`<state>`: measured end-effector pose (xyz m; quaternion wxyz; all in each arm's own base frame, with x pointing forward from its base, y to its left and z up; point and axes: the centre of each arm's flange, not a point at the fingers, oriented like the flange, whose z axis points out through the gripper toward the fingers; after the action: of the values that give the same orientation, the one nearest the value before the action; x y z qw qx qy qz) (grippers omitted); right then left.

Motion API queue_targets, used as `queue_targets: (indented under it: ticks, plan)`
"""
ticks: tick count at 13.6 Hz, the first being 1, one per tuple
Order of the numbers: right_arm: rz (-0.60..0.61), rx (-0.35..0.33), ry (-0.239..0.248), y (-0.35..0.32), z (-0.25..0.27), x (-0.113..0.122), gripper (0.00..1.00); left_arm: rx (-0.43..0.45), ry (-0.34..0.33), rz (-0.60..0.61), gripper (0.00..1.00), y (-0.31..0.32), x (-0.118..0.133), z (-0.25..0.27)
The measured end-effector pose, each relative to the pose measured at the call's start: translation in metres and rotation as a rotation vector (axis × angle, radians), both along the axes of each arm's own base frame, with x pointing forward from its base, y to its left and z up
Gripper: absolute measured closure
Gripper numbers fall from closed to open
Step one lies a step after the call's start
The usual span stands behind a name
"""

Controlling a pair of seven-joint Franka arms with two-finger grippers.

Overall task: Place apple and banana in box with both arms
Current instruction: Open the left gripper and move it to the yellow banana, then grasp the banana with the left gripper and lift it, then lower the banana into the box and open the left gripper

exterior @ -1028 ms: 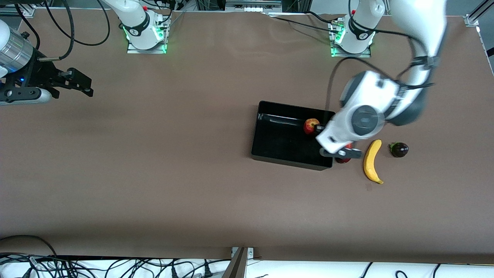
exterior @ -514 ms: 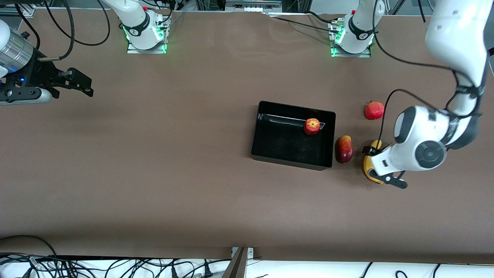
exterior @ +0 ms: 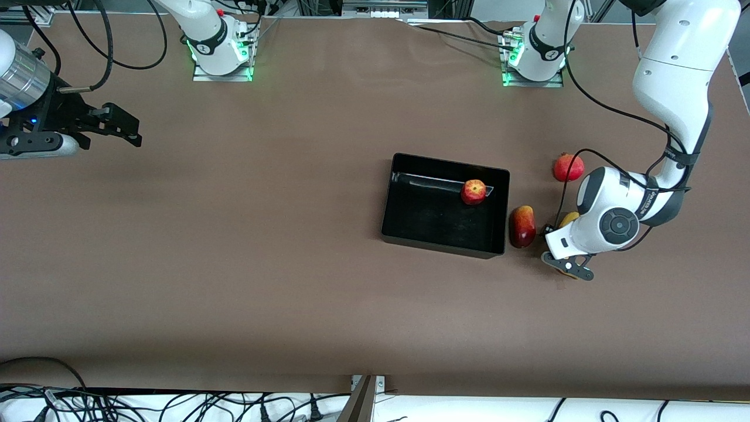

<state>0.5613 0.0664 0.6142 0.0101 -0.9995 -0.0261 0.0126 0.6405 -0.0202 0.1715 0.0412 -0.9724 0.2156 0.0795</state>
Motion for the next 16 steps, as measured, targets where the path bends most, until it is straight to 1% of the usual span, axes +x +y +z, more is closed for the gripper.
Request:
queue_targets:
  ticks: [2,3,5,7,9,10,11,13,15,16]
  plan:
    - [0.000,0.000,0.000,0.000,0.000,0.000,0.00,0.001,-0.012,-0.002,0.59,-0.001,0.002,0.008]
    - [0.000,0.000,0.000,0.000,0.000,0.000,0.00,0.002,-0.017,-0.002,0.66,-0.002,0.004,0.013]
    - [0.000,0.000,0.000,0.000,0.000,0.000,0.00,0.017,-0.003,-0.004,0.66,-0.007,0.011,0.041]
    - [0.000,0.000,0.000,0.000,0.000,0.000,0.00,0.028,0.026,-0.012,0.66,-0.031,0.021,0.095]
    - [0.000,0.000,-0.001,0.000,0.000,0.000,0.00,0.002,0.043,0.006,0.66,-0.082,0.024,0.160]
    - [0.000,0.000,-0.001,0.000,0.000,0.000,0.00,-0.012,0.042,0.030,0.66,-0.115,0.020,0.183]
    - [0.000,0.000,-0.001,0.000,0.000,0.000,0.00,-0.009,0.035,0.064,0.66,-0.152,0.012,0.194]
    - [0.000,0.000,-0.001,0.000,0.000,0.000,0.00,0.018,0.030,0.148,0.66,-0.233,-0.015,0.189]
    - [0.001,0.000,-0.001,0.000,0.000,0.000,0.00,0.056,0.042,0.205,0.66,-0.316,-0.054,0.161]
    - [0.001,0.000,-0.001,0.000,0.000,0.000,0.00,0.058,0.044,0.212,0.66,-0.346,-0.070,0.144]
